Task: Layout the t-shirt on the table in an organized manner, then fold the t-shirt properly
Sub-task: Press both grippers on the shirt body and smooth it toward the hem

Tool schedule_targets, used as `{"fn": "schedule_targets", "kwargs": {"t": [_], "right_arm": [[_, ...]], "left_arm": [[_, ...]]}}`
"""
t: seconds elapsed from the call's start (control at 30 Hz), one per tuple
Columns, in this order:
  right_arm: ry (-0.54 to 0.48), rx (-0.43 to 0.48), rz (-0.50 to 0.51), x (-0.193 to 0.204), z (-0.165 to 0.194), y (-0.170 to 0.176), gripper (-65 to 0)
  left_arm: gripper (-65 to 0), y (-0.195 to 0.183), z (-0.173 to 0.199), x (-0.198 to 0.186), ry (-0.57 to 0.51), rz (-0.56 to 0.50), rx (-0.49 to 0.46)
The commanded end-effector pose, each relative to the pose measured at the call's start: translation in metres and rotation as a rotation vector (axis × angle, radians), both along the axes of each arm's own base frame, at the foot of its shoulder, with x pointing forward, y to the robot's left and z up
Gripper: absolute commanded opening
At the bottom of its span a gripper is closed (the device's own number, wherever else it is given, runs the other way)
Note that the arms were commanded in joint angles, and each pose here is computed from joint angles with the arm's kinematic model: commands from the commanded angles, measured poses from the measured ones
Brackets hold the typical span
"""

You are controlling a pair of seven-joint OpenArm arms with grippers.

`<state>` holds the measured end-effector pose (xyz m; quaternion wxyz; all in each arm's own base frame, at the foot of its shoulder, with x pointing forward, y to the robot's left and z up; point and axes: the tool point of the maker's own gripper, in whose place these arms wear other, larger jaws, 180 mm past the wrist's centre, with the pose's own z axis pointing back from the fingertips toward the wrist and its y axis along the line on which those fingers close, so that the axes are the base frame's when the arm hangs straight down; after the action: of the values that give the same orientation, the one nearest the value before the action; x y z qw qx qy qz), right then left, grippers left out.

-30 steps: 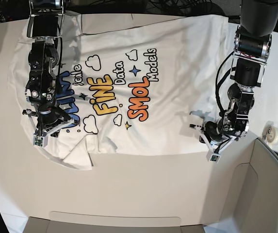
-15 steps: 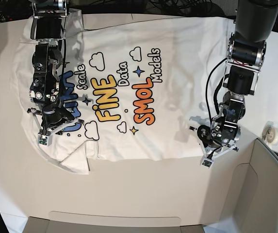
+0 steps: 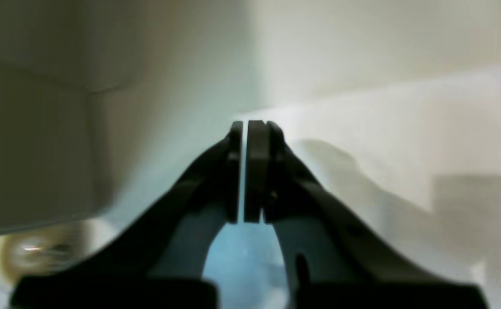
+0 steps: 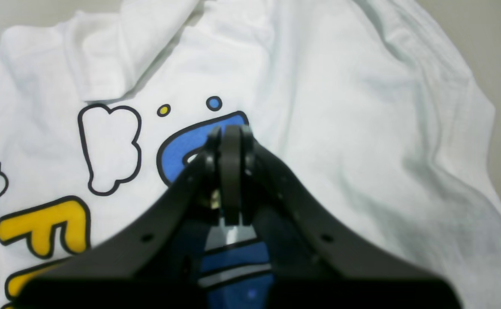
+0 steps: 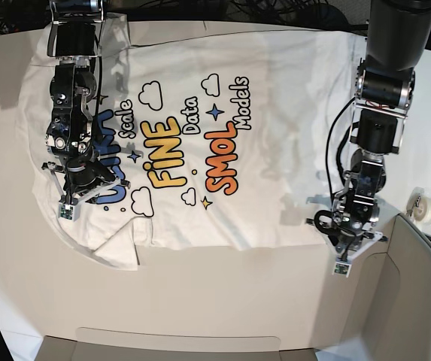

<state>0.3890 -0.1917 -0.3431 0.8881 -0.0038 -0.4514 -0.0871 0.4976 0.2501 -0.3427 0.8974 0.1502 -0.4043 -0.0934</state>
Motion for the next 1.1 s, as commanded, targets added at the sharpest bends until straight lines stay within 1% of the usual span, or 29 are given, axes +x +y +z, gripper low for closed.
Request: {"fn": "schedule_targets", "kwargs": {"t": [0.0, 0.13, 0.17, 0.23, 0.33, 0.4, 0.5, 0.67, 0.73, 0.77, 0.8, 0.87, 0.93, 1.07], "right_arm": [[-0.075, -0.012, 0.003, 0.010, 0.023, -0.001, -65.0], [-0.097, -0.018, 0.000, 0.015, 0.032, -0.005, -65.0], [-0.098, -0.019, -0.002, 0.017, 0.033, -0.006, -65.0], [-0.093, -0.026, -0.008, 0.024, 0.033, -0.009, -65.0], [-0.068, -0.081, -0.027, 0.039, 0.031, -0.020, -65.0], [-0.046, -0.141, -0.039, 0.049, 0.029, -0.028, -65.0], [-0.005, -0.206, -0.052, 0.058, 0.022, -0.035, -65.0], [0.043, -0.319, -0.069, 0.063, 0.016, -0.045, -65.0], [0.024, -0.365, -0.068, 0.066, 0.017, -0.046, -65.0], [0.006, -0.401, -0.069, 0.066, 0.020, -0.049, -65.0], [-0.014, -0.433, -0.088, 0.066, 0.023, -0.054, -65.0], [-0.032, -0.482, -0.163, 0.058, 0.025, -0.074, -65.0], [-0.050, -0.501, -0.195, 0.056, 0.027, -0.083, -65.0], [-0.003, -0.497, -0.195, 0.051, 0.010, -0.087, -65.0]], "left_arm": [[-64.4, 0.000, 0.024, 0.006, -0.057, -0.012, 0.004], [-64.4, 0.000, 0.041, -0.027, -0.073, 0.013, -0.044], [-64.2, -0.002, 0.042, -0.037, -0.058, 0.000, -0.051], [-63.2, -0.014, 0.043, -0.054, -0.022, -0.069, -0.060], [-62.3, -0.041, 0.033, -0.079, 0.059, -0.181, -0.124], [-62.3, -0.047, 0.020, -0.092, 0.124, -0.218, -0.148], [-62.3, -0.051, 0.002, -0.102, 0.163, -0.229, -0.173], [-62.5, -0.041, -0.036, -0.105, 0.204, -0.191, -0.221], [-62.5, -0.036, -0.047, -0.103, 0.213, -0.171, -0.240], [-62.5, -0.035, -0.046, -0.096, 0.202, -0.164, -0.249], [-62.5, -0.038, -0.046, -0.090, 0.196, -0.160, -0.265], [-62.5, -0.041, -0.051, -0.083, 0.203, -0.149, -0.290], [-62.5, -0.046, -0.052, -0.077, 0.208, -0.142, -0.308], [-62.6, -0.044, -0.052, -0.068, 0.207, -0.129, -0.322]]}}
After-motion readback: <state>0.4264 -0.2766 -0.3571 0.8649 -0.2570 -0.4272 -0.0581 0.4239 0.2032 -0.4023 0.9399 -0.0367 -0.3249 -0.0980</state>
